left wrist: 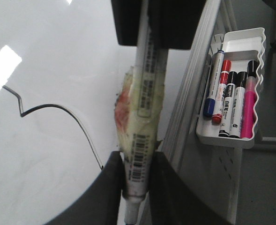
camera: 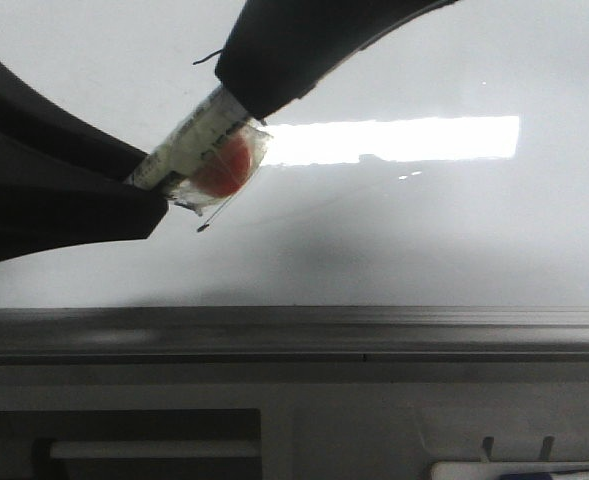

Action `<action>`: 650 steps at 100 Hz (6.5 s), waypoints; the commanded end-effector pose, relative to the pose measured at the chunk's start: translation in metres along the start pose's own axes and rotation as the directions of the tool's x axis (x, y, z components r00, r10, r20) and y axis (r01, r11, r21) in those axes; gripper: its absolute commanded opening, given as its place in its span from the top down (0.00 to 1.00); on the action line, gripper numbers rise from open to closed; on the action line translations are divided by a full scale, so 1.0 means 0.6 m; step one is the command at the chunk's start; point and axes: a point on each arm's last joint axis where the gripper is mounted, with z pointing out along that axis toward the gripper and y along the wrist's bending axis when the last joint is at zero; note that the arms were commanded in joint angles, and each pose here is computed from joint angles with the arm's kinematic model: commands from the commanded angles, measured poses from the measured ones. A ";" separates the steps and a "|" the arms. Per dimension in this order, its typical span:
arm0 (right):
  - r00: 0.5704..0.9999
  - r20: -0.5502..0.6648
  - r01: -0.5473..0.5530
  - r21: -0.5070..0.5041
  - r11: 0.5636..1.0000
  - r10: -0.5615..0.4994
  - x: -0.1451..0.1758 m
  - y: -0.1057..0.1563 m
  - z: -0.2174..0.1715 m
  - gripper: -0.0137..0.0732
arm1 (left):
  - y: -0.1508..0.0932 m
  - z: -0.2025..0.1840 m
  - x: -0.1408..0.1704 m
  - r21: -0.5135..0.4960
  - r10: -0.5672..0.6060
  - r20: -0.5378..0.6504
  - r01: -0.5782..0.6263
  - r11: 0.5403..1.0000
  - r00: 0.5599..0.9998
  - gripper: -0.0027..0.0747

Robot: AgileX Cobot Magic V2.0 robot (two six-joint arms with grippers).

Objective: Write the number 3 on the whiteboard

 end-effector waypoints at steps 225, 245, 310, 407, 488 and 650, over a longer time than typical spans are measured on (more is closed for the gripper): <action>0.912 0.404 -0.071 0.327 0.942 -0.071 -0.052 -0.043 -0.121 0.12 | 0.055 0.009 0.030 -0.268 -0.912 0.171 0.908 0.321 0.373 0.45; 0.919 0.388 -0.065 0.314 0.947 -0.065 -0.049 -0.041 -0.119 0.13 | 0.060 -0.011 0.013 -0.231 -0.888 0.218 0.905 0.357 0.405 0.45; 0.843 0.523 -0.131 0.424 0.896 -0.124 0.041 0.000 -0.167 0.90 | 0.036 -0.161 -0.018 -0.187 -0.584 0.443 0.708 0.681 0.680 0.99; 0.788 0.592 -0.176 0.480 0.860 -0.169 0.267 0.085 -0.151 0.90 | 0.017 -0.175 -0.002 -0.200 -0.531 0.422 0.647 0.736 0.735 0.99; 0.788 0.592 -0.176 0.480 0.860 -0.169 0.267 0.085 -0.151 0.90 | 0.038 -0.183 0.022 -0.456 -0.375 0.314 0.485 0.746 0.872 0.99; 0.789 0.591 -0.175 0.479 0.860 -0.168 0.267 0.085 -0.151 0.90 | -0.053 -0.214 0.170 -0.742 -0.594 0.205 0.520 0.424 0.778 0.99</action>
